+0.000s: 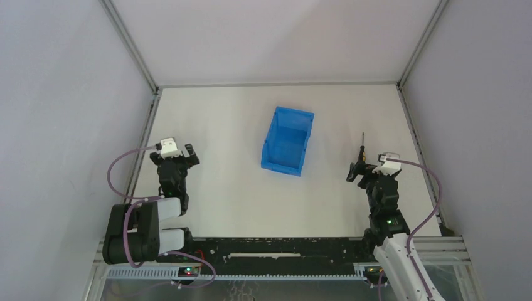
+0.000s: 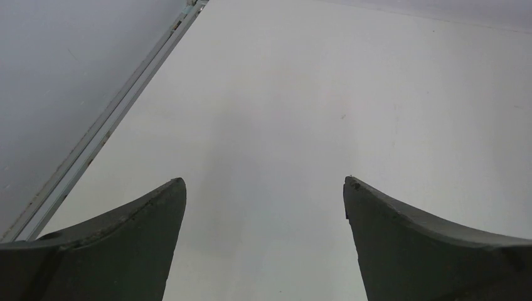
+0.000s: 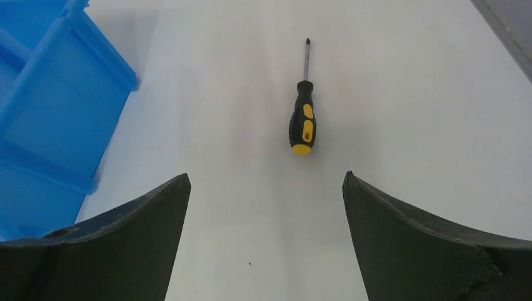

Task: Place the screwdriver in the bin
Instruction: Pick up the screwdriver from the center of the board.

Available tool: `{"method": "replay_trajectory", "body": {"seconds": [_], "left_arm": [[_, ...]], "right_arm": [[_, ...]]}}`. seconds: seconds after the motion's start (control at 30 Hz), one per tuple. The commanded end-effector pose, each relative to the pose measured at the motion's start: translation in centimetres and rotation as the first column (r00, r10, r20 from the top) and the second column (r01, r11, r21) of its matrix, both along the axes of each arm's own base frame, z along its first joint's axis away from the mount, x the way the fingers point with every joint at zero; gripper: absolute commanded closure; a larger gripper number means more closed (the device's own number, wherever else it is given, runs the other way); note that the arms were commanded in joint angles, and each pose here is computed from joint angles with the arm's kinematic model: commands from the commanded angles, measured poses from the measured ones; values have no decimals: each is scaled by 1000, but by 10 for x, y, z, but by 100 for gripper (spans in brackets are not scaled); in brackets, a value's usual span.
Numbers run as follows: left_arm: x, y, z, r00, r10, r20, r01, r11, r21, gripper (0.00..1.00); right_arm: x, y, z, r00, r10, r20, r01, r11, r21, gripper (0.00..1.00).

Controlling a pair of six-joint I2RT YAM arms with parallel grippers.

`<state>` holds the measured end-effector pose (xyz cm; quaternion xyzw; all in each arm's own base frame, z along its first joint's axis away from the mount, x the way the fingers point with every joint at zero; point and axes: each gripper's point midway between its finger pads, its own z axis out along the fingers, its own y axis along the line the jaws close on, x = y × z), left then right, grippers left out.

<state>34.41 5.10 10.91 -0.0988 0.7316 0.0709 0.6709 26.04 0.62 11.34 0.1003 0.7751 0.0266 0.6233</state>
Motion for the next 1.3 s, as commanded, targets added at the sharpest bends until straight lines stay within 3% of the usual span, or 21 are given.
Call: {"method": "replay_trajectory", "body": {"seconds": [0.0,0.23,0.7,0.93,1.27], "left_arm": [[9,1,25,997,2,73,-4,1000,22,0],[9,1,25,997,3,72,-4,1000,22,0],[10,1,26,997,2,74,-4,1000,22,0],[9,1,25,997,2,73,-4,1000,21,0],[10,1,25,997,2,74,-4,1000,22,0]], "right_arm": [[4,-4,26,999,-26,41,26,1000,-5,0],[7,-4,33,998,-35,44,35,999,9,0],[13,-23,46,973,-181,-143,187,982,26,0],[38,-34,43,899,-230,-373,261,965,35,0],[86,-32,1,740,-105,-664,258,956,136,0]]}}
